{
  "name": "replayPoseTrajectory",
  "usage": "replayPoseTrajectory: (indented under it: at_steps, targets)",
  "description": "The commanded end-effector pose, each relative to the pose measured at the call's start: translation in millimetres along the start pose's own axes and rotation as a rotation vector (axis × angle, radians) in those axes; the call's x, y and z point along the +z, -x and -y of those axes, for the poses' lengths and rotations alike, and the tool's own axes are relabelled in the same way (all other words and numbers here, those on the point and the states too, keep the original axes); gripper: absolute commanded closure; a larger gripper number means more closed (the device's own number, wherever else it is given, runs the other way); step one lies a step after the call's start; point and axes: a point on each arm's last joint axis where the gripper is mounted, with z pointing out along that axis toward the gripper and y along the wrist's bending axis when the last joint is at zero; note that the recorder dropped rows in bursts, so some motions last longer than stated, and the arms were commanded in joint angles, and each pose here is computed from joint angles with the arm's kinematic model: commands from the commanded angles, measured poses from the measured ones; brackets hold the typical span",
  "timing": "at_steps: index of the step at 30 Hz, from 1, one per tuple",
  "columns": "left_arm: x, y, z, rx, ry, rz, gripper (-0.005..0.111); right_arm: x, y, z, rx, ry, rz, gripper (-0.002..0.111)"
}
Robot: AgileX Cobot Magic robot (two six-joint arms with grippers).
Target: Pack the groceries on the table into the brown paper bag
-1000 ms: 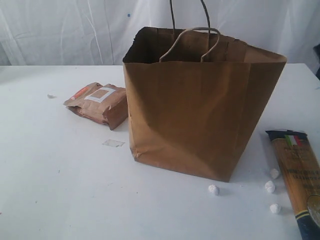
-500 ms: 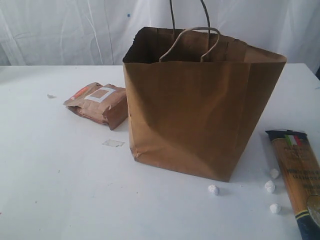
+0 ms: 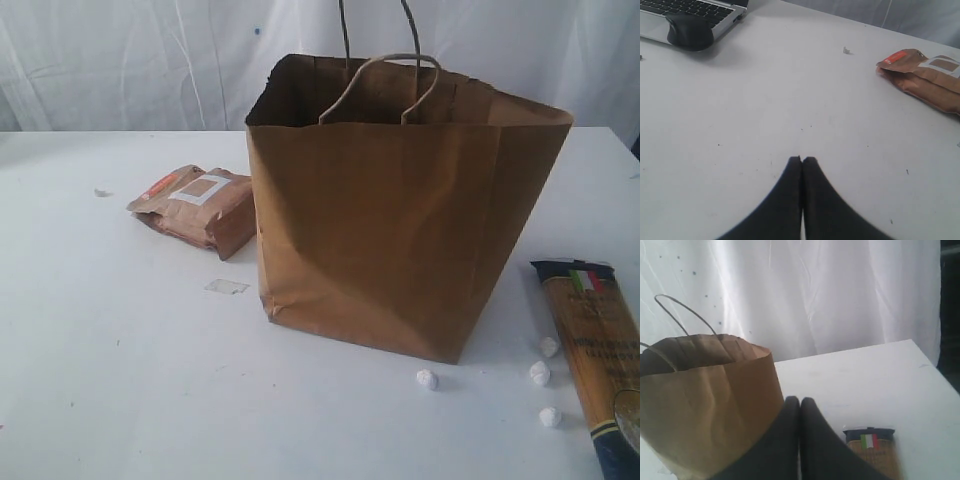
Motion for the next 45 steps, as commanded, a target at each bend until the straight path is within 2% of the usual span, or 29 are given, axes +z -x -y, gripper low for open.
replayPoseTrajectory:
  at_steps: [1,5,10,13,15,18,19,23,27,45]
  targets:
    - [0,-1,-0.2,-0.006,-0.002,0.000,0.107,-12,-6,1,0.046,0.013,0.012,0.108]
    - [0,-1,-0.2,-0.006,-0.002,0.000,0.107,-18,-6,1,0.039,0.020,0.039,0.108]
    - [0,-1,-0.2,-0.005,-0.002,0.000,0.107,-7,-21,12,-0.102,-0.045,0.178,0.108]
    - [0,-2,-0.2,-0.006,-0.001,-0.002,0.107,4,-26,14,-0.222,-0.032,0.324,0.108]
    - [0,-2,-0.2,-0.006,-0.001,-0.002,0.107,12,-36,14,-0.362,-0.024,0.386,0.108]
    - [0,-2,-0.2,-0.006,-0.001,-0.002,0.107,25,-61,19,-0.518,-0.031,0.360,0.108]
    - [0,-2,-0.2,-0.006,-0.001,-0.002,0.107,30,-72,23,-0.531,-0.037,0.315,0.108]
    - [0,-2,-0.2,-0.006,-0.001,-0.002,0.107,45,-120,40,-0.425,-0.066,0.053,0.108]
    - [0,-2,-0.2,-0.006,-0.001,-0.002,0.107,45,-132,44,-0.376,-0.083,-0.055,0.108]
    - [0,-2,-0.2,-0.006,-0.001,-0.002,0.107,45,-133,45,-0.372,-0.085,-0.066,0.108]
